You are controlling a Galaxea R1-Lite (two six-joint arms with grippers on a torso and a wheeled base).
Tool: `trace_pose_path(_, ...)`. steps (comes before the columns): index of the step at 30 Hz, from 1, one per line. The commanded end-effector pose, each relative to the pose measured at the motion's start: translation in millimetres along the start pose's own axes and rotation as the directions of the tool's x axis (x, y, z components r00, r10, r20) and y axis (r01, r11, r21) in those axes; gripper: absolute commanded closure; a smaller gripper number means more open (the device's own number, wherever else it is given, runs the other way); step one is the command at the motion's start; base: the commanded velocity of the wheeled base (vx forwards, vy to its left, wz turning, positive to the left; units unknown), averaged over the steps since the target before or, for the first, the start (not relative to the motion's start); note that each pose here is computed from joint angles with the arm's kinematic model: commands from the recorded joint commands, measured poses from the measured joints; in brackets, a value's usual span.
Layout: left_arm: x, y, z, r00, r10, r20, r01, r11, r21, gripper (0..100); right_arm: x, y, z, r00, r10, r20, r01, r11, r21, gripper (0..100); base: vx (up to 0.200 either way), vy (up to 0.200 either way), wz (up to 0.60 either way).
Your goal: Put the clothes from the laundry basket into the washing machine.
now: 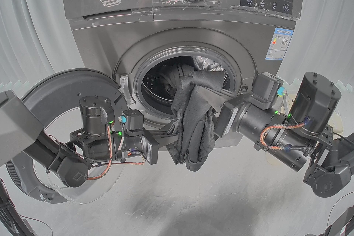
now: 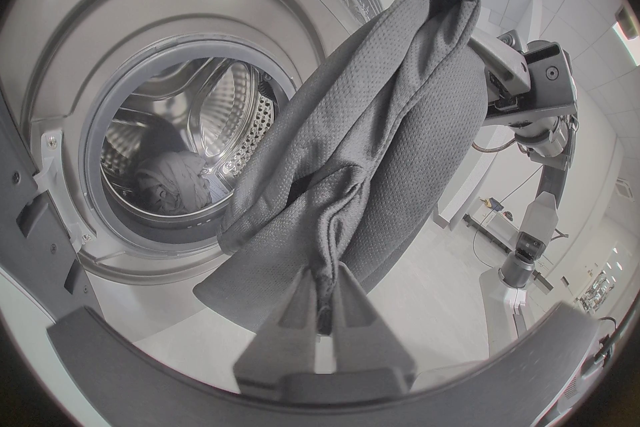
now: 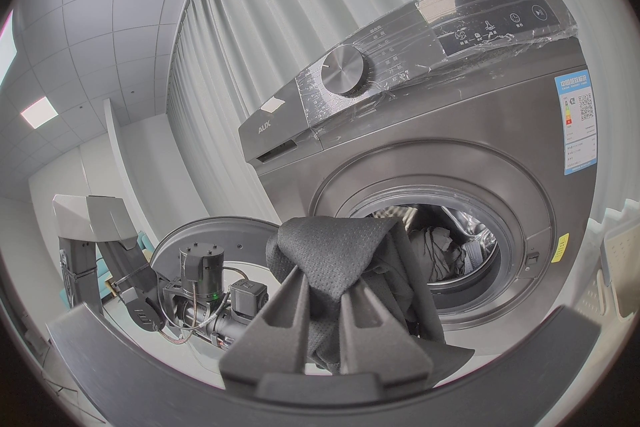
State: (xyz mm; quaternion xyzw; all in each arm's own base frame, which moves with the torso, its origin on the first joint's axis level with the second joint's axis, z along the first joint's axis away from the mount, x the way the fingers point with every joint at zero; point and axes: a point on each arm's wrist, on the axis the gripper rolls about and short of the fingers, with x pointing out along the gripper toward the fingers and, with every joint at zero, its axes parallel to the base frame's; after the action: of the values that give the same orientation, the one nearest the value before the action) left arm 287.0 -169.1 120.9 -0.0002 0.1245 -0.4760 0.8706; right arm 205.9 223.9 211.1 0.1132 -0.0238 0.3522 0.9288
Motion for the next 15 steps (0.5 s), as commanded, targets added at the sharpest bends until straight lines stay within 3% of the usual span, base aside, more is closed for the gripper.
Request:
trace_pose_path(1,0,-0.2,1.2,1.000,0.001,0.009,-0.001,1.000,0.004,100,0,-1.1,0,1.000,-0.003,0.000,0.003,1.000,0.000,100,0.000,0.000,0.00)
trace_pose_path(7,-5,-3.1,5.5,0.999,-0.003,0.042,0.002,1.000,0.022,100,2,-3.4,-4,1.000,-0.012,-0.011,0.012,1.000,-0.003,100,0.000,0.000,0.00)
trace_pose_path(15,-26,-29.3,30.8,0.983,-0.059,0.175,0.047,0.997,0.068,100,16,-20.2,-31,0.996,-0.057,-0.070,0.056,0.998,-0.013,100,0.000,0.000,0.00)
